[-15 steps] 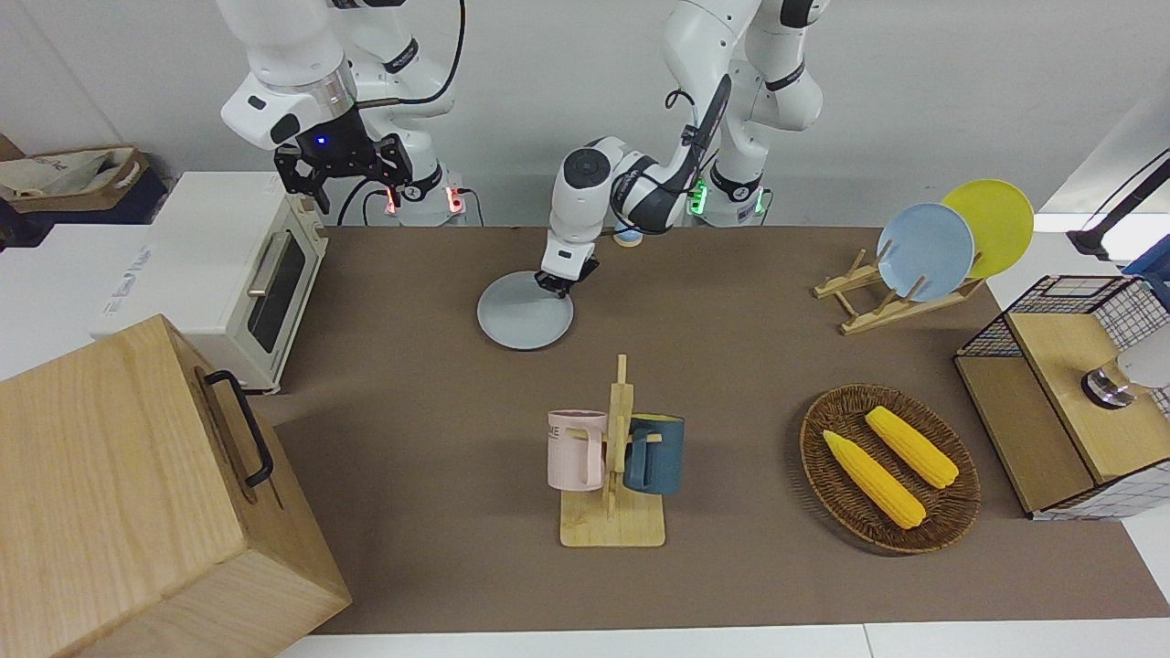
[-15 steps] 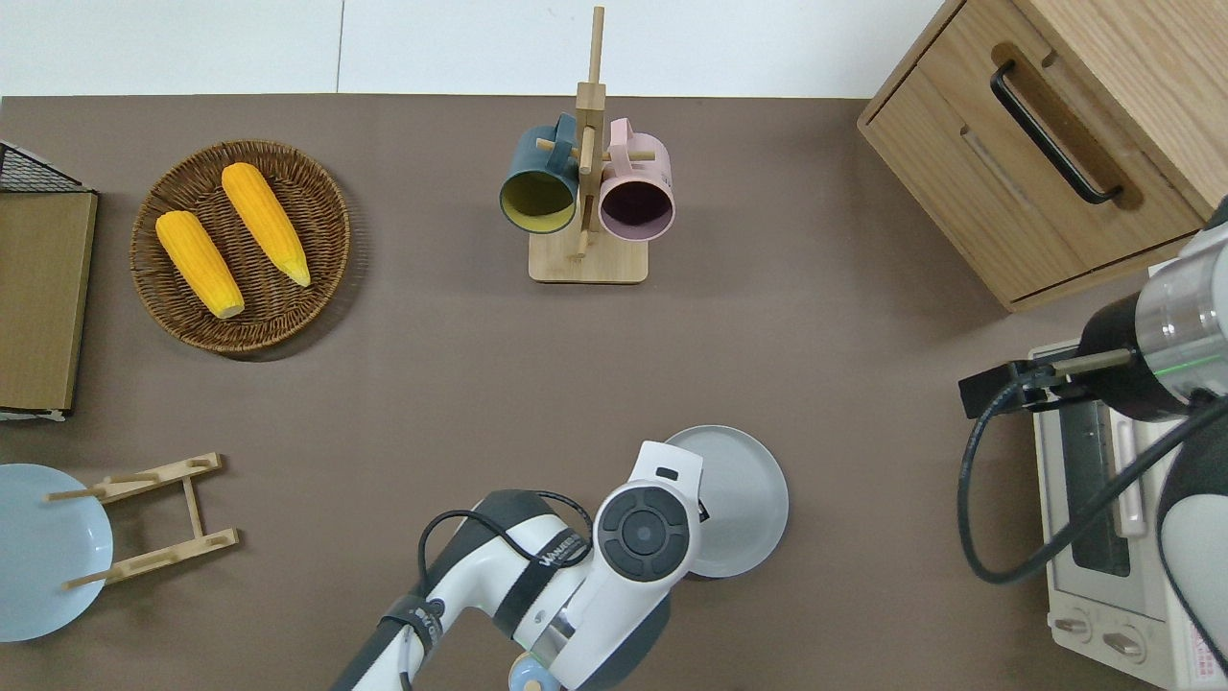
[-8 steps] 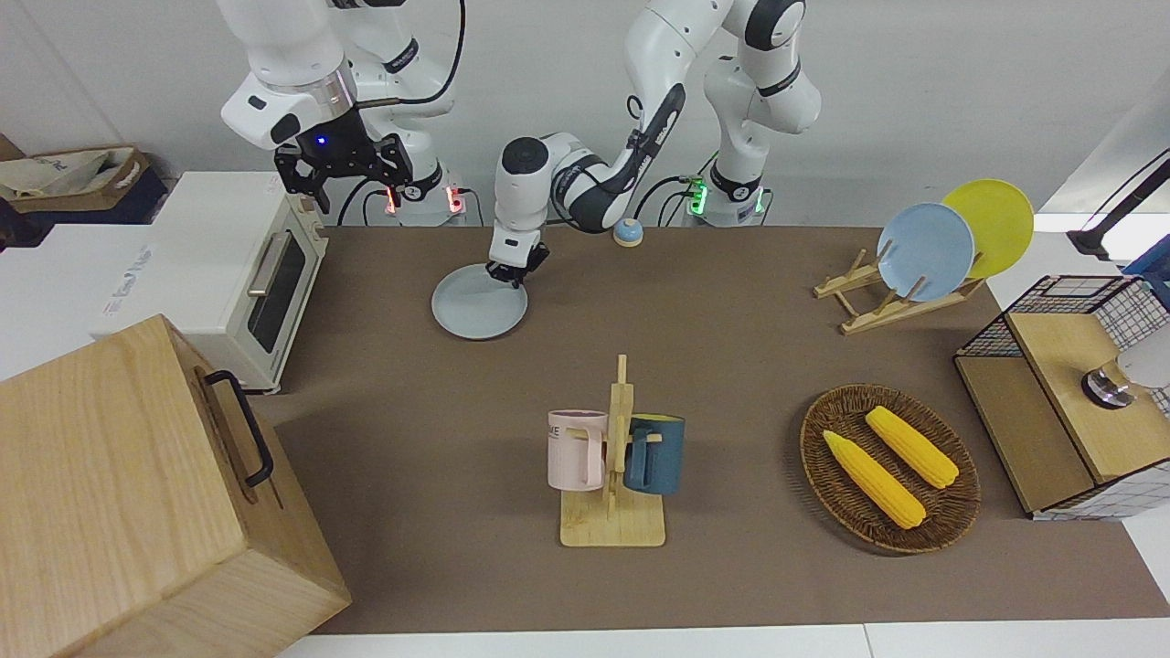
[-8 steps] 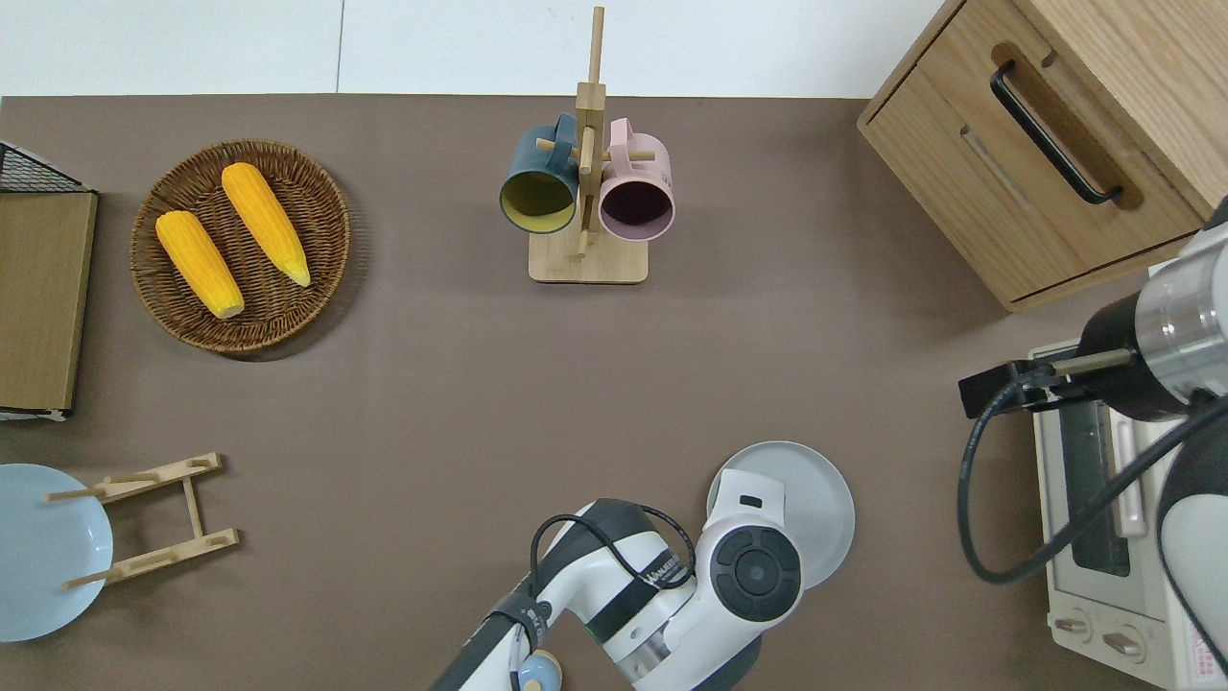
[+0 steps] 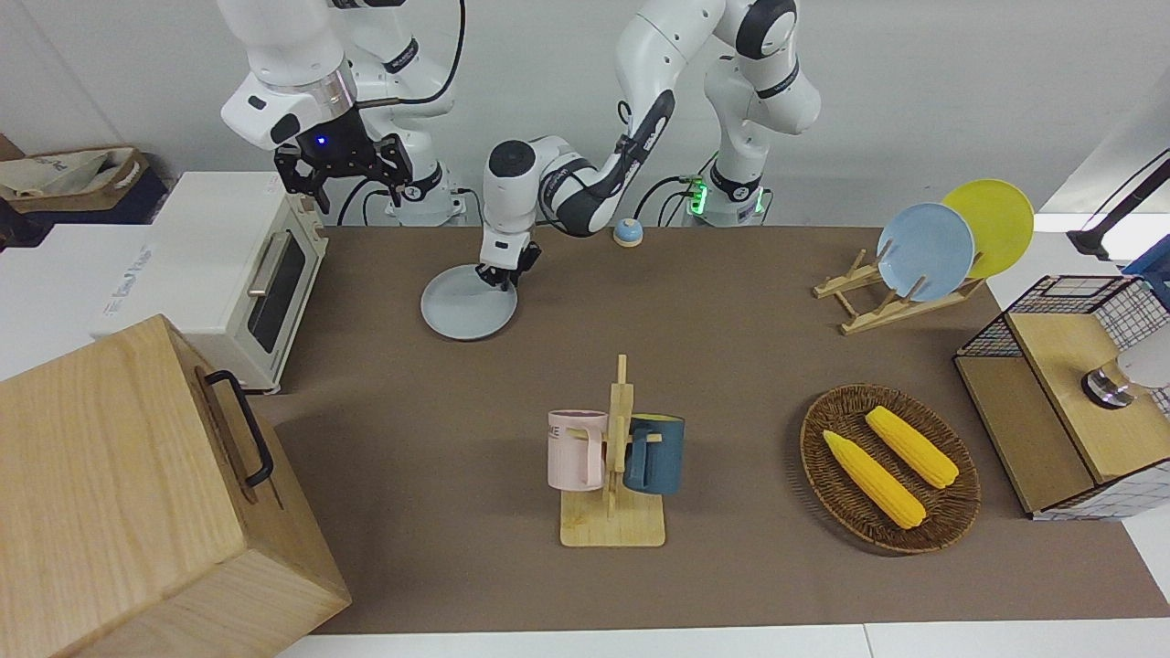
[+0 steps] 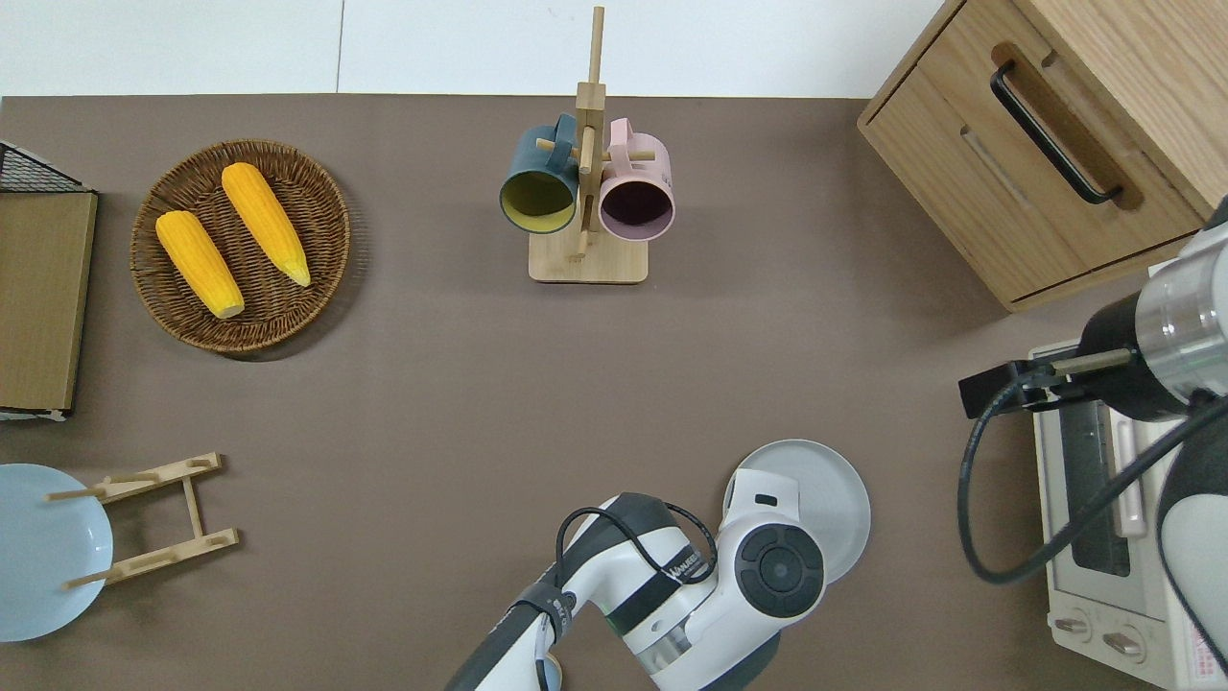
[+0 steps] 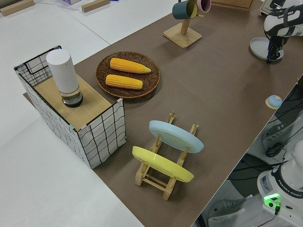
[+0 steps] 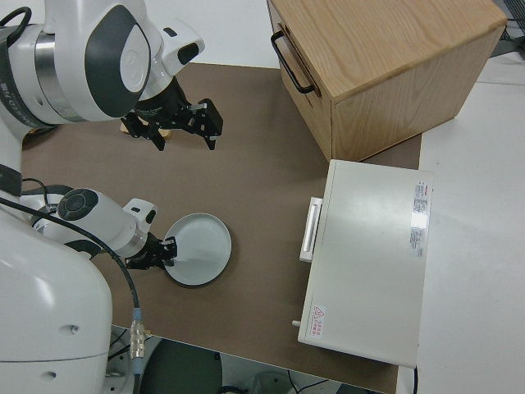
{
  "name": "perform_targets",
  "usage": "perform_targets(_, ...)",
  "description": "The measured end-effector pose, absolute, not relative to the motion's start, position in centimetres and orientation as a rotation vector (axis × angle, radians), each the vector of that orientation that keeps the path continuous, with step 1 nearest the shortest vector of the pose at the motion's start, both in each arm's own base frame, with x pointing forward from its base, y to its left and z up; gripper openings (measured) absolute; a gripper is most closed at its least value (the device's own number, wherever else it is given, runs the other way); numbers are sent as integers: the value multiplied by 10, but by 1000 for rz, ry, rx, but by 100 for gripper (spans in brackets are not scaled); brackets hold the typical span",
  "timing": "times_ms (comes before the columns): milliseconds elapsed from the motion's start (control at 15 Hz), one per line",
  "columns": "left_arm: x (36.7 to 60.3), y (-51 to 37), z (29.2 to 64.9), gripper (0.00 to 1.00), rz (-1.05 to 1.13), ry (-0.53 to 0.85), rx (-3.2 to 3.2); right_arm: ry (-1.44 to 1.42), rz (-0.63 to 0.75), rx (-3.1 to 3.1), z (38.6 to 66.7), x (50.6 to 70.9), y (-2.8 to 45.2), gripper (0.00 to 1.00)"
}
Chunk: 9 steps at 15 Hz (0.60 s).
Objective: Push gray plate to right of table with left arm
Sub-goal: 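Push the gray plate with the left gripper across the table toward the toaster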
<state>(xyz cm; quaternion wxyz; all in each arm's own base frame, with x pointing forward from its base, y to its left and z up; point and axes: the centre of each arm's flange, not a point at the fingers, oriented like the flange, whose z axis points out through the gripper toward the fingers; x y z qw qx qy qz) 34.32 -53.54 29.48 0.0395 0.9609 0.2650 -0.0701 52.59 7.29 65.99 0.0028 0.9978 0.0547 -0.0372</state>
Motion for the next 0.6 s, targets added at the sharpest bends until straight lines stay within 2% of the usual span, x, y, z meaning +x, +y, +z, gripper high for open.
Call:
perform_targets(267,351,-532,300,73,-202,809,2990,172,-117,3129,660,526,73,99)
perform_targets(467,360,-534,321,100,-225,805,3038,172,-117,3129,660,526,73,99)
perform_targets(600,365,-534,339,100,-245,769,3080,172,-117,3129,660,526,73,99)
